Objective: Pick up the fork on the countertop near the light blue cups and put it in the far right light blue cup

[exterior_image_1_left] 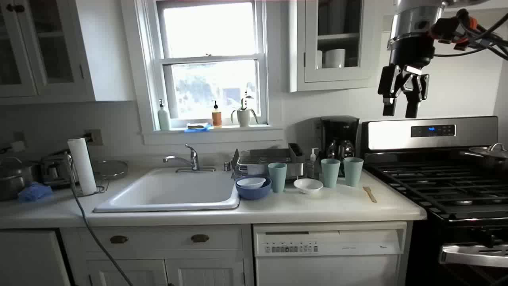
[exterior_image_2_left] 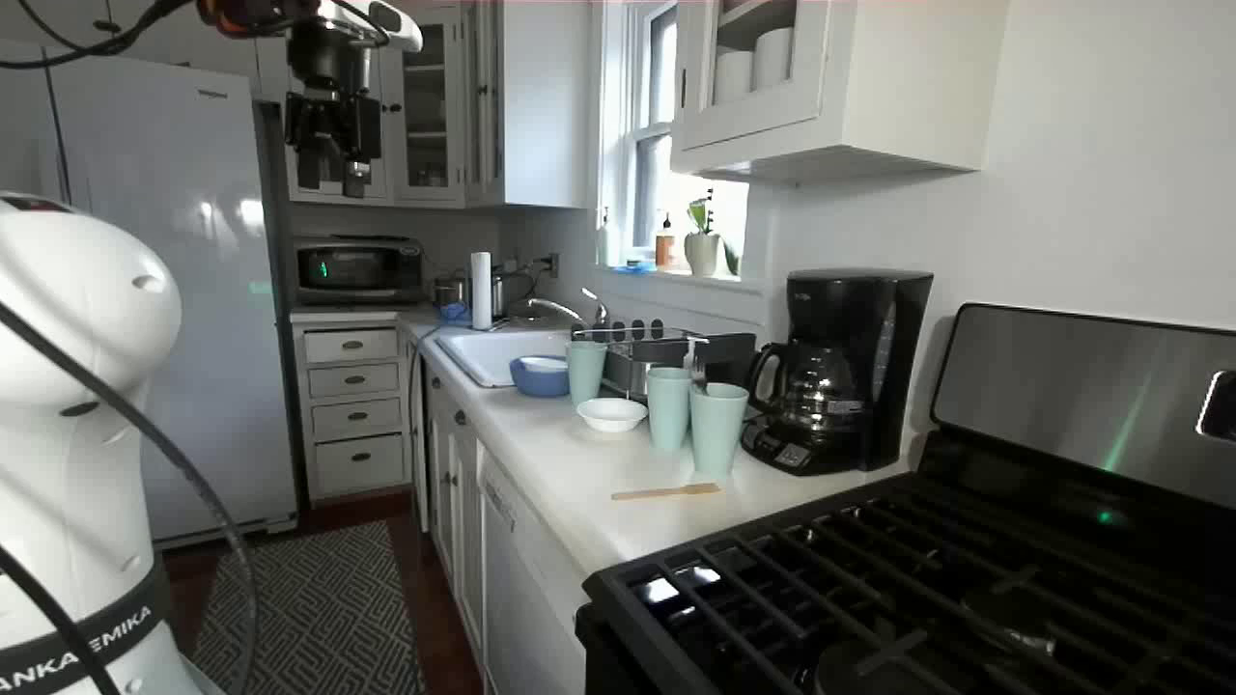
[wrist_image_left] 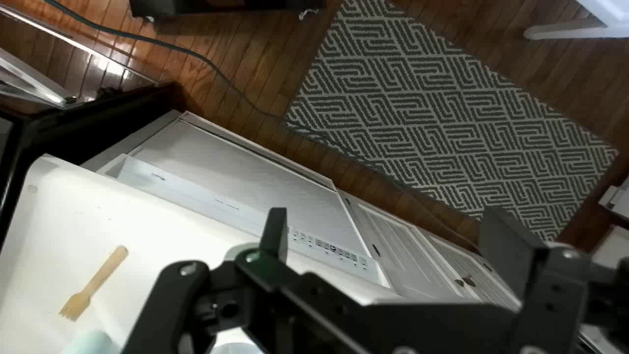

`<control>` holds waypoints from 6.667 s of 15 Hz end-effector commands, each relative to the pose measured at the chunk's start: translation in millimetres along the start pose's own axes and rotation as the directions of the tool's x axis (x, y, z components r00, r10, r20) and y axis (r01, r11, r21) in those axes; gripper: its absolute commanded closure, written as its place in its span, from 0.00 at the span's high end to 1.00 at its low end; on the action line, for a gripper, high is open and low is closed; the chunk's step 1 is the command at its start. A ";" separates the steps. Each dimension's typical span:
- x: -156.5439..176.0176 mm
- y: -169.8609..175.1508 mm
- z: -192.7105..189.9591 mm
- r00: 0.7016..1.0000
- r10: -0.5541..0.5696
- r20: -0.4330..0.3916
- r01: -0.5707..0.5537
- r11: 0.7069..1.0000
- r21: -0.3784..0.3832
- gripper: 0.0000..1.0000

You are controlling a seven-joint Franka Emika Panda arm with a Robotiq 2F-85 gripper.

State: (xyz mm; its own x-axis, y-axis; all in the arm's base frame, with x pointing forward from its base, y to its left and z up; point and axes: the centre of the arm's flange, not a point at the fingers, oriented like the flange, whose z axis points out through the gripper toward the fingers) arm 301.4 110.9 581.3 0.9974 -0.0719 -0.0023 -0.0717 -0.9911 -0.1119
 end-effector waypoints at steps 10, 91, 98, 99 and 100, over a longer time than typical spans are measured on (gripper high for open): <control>21.6 11.5 6.2 0.999 0.038 -0.009 -0.037 0.999 0.038 1.00; 239.7 328.6 334.0 0.702 0.698 -0.142 -0.707 0.706 -0.028 0.04; 242.3 322.4 330.6 0.706 0.695 -0.136 -0.704 0.709 -0.031 0.00; 242.2 321.9 330.2 0.706 0.695 -0.135 -0.705 0.709 -0.032 0.00; 242.2 321.7 329.5 0.705 0.696 -0.136 -0.706 0.708 -0.034 0.00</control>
State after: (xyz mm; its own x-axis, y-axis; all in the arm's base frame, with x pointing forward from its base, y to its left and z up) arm 517.7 -191.1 216.5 0.6617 -0.7466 0.0687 -0.7445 -0.6651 -0.0579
